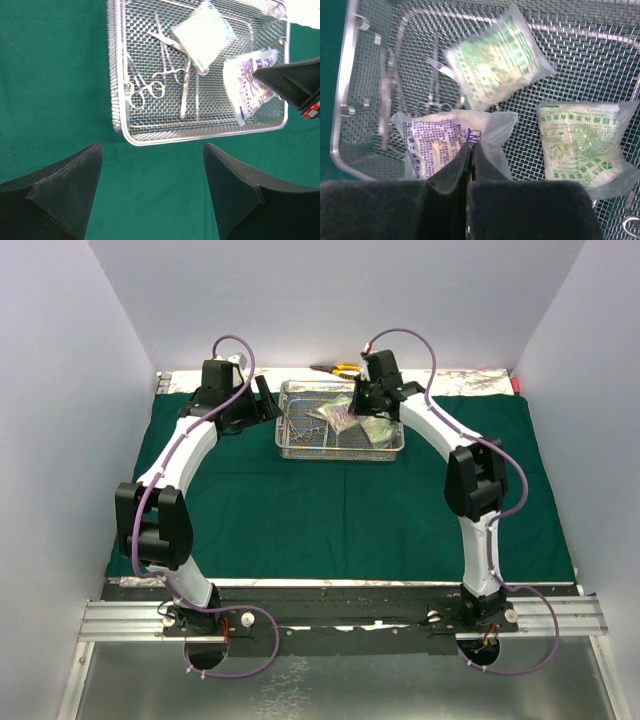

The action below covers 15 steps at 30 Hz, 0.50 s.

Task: Open and lay out the surgical kit
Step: Pick up the medical item from the container, then place the medical item in the surgical kit.

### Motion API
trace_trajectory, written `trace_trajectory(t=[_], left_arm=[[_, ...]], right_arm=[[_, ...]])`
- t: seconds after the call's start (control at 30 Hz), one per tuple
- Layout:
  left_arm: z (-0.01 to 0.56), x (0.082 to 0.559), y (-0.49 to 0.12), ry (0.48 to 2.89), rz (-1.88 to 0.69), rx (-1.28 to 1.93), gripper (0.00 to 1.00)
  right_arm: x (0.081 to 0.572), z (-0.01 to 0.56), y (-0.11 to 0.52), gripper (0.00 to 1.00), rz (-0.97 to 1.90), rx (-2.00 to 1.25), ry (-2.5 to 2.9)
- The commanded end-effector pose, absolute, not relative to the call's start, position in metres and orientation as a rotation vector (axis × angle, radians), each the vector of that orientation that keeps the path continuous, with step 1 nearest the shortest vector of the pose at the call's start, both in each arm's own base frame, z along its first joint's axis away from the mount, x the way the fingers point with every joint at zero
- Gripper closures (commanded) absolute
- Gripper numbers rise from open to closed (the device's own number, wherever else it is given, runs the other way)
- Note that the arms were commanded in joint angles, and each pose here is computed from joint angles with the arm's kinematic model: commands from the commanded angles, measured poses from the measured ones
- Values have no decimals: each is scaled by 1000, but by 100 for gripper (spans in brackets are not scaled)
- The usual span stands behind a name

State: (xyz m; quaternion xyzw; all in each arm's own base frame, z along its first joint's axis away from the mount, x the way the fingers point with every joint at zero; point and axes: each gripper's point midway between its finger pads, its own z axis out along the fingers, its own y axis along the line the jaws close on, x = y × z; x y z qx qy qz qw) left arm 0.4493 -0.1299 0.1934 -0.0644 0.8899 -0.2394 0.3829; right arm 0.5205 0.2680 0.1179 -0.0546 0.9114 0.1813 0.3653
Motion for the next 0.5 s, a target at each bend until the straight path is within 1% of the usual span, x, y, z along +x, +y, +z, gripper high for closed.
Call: trace_trajectory(t=[0.0, 0.13, 0.27, 0.47], left_arm=[[231, 445, -157, 2203, -794, -56, 14], [252, 433, -181, 2172, -948, 37, 9], [260, 420, -205, 2170, -1050, 96, 7], [261, 399, -232, 2191, -1211, 118, 8]], right_arm=[[515, 191, 279, 100, 585, -209, 2189], [488, 222, 296, 100, 737, -334, 2119], [453, 248, 313, 99, 853, -447, 2016], [421, 269, 332, 99, 866, -557, 1938]])
